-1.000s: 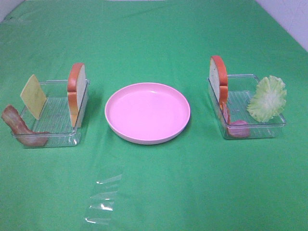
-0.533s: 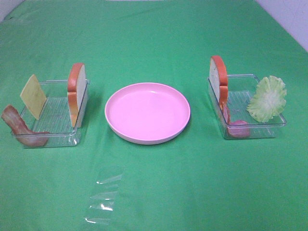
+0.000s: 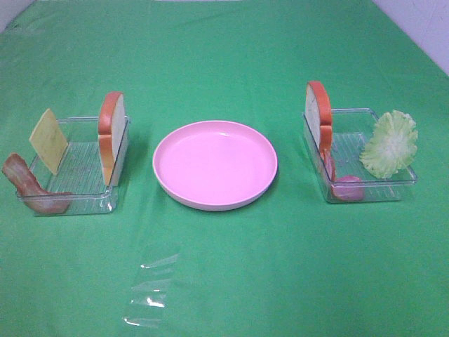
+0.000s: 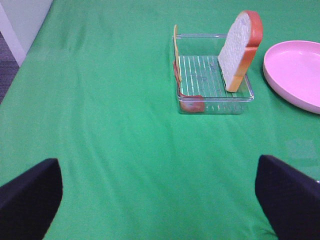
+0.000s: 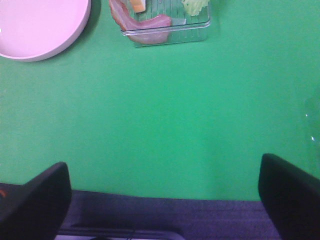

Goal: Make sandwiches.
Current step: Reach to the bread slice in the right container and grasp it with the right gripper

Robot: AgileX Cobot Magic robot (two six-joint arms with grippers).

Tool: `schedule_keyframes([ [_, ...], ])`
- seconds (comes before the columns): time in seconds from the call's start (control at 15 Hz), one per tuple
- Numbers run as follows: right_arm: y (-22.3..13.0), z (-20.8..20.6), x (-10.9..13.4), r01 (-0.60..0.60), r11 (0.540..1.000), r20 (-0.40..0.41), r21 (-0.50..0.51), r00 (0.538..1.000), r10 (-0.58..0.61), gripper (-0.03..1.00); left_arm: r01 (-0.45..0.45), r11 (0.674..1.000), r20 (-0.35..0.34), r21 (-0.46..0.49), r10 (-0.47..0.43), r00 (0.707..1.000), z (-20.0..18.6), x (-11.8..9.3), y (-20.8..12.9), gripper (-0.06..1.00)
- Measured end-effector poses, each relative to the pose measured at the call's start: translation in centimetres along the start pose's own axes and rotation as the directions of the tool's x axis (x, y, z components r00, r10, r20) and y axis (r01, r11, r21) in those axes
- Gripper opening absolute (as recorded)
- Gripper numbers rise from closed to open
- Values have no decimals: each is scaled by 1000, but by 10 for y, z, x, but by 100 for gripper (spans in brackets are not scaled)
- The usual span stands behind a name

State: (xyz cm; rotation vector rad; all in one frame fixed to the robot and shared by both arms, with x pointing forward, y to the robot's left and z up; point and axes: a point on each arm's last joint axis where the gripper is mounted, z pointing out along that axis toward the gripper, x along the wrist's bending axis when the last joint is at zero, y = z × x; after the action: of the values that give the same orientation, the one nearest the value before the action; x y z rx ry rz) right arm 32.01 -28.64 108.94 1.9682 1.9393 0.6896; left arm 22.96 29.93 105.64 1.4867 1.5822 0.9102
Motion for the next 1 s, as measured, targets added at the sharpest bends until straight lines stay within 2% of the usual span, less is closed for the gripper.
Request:
schedule_keyframes([
  [0.07, 19, 5, 1, -6, 999, 0, 43, 1000, 6, 97, 0, 1000, 0, 0, 0, 1000, 0, 0, 0, 97],
  [0.2, 81, 16, 6, -15, 995, -3, 99, 1000, 16, 97, 0, 1000, 0, 0, 0, 1000, 0, 0, 0, 97],
  [0.33, 137, 40, 9, -29, 989, -19, 145, 999, 32, 97, 0, 1000, 0, 0, 0, 1000, 0, 0, 0, 97],
  [0.47, 175, 62, 11, -35, 983, -30, 182, 999, 42, 97, 0, 1000, 0, 0, 0, 1000, 0, 0, 0, 97],
  [0.53, 204, 88, 12, -41, 977, -37, 209, 998, 50, 97, 0, 1000, 0, 0, 0, 1000, 0, 0, 0, 97],
  [0.73, 236, 120, 15, -35, 974, -48, 222, 998, 47, 97, -1, 1000, 0, 0, 1, 1000, 0, 0, 0, 97],
  [0.87, 252, 140, 27, -2, 974, -53, 225, 999, 14, 97, -1, 1000, 0, 0, 1, 1000, 0, 0, 0, 97],
  [0.93, 261, 156, 37, 18, 972, -62, 234, 998, -4, 97, -2, 1000, 0, 0, 2, 1000, 0, 0, 0, 97],
  [1.0, 271, 191, 56, 36, 964, -77, 263, 997, -17, 97, -8, 1000, 0, 0, 8, 1000, 0, 0, 0, 97],
])
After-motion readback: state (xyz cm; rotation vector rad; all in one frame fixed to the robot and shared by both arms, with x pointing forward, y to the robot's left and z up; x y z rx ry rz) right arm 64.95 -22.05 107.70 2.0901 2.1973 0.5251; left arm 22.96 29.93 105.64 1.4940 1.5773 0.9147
